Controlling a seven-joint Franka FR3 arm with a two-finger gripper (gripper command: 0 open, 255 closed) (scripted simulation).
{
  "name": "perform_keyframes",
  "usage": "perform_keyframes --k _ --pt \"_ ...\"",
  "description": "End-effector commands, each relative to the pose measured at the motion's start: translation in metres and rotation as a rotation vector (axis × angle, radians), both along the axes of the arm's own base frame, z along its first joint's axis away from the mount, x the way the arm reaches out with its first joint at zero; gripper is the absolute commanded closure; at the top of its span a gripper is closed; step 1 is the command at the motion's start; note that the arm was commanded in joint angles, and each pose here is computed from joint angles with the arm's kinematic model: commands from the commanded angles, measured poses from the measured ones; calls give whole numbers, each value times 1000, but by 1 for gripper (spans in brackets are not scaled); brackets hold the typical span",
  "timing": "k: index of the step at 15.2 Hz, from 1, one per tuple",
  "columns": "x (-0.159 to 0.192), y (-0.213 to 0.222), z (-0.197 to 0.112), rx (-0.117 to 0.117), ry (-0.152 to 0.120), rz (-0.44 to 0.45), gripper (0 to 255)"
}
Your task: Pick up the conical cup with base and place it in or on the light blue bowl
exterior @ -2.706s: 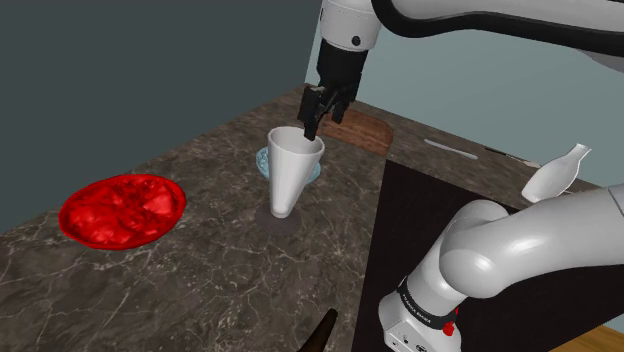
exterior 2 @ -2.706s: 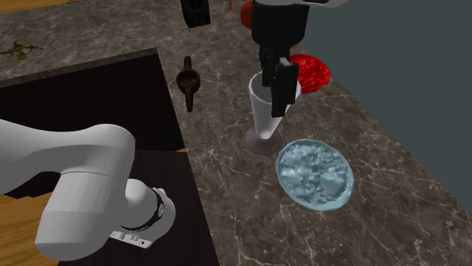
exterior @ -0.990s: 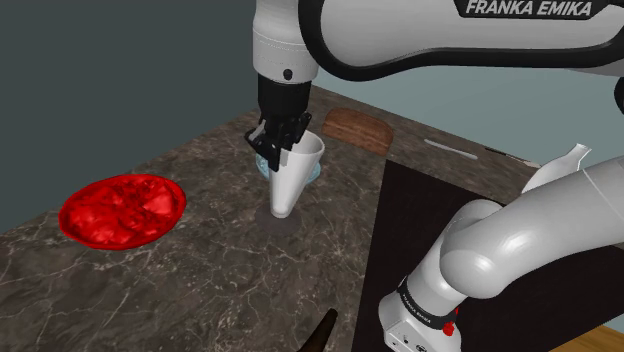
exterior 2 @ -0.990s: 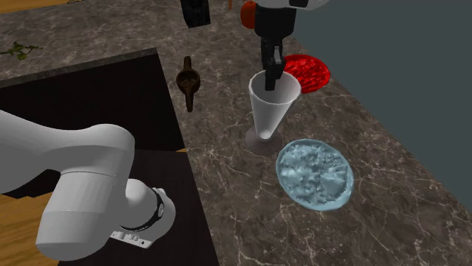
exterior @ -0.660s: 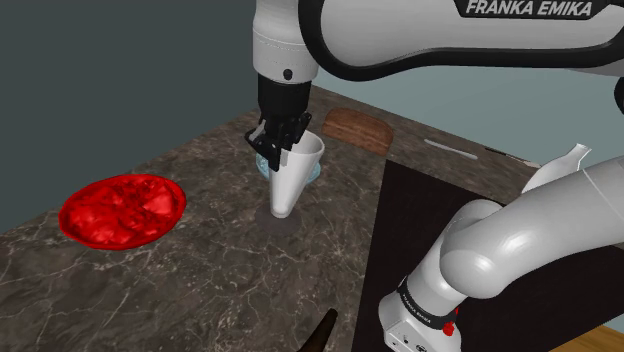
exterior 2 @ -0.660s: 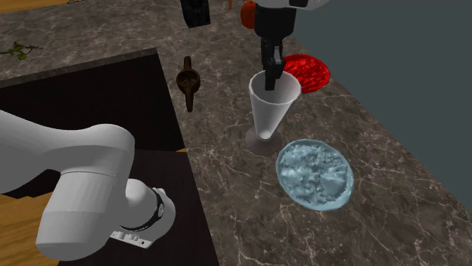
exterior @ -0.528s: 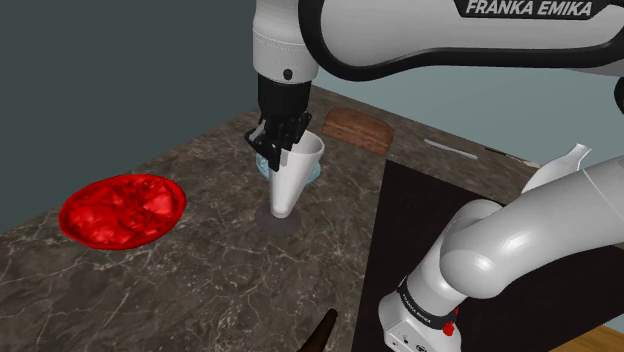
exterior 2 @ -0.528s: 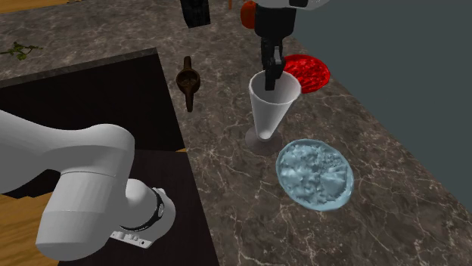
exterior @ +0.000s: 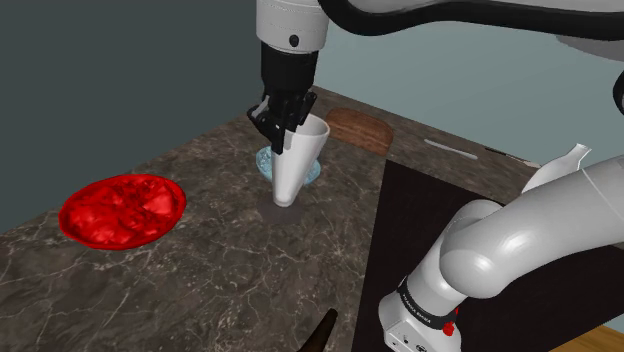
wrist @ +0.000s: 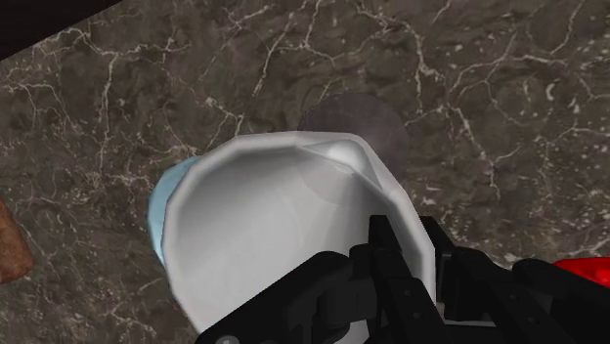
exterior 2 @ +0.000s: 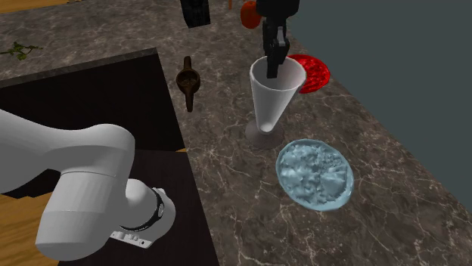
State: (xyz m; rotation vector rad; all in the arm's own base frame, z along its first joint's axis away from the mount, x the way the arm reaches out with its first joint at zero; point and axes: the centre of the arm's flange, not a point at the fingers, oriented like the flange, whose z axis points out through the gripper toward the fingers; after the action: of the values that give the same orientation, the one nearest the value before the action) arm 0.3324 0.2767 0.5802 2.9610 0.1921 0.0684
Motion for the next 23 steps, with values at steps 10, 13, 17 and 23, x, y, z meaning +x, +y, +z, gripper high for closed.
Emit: perform_keyframes --k 10,13,17,23 --pt "0 0 58 0 0 0 255" --pt "0 0 74 0 0 0 255" --pt "0 0 95 0 0 0 255" --pt "17 -17 125 0 0 0 255"
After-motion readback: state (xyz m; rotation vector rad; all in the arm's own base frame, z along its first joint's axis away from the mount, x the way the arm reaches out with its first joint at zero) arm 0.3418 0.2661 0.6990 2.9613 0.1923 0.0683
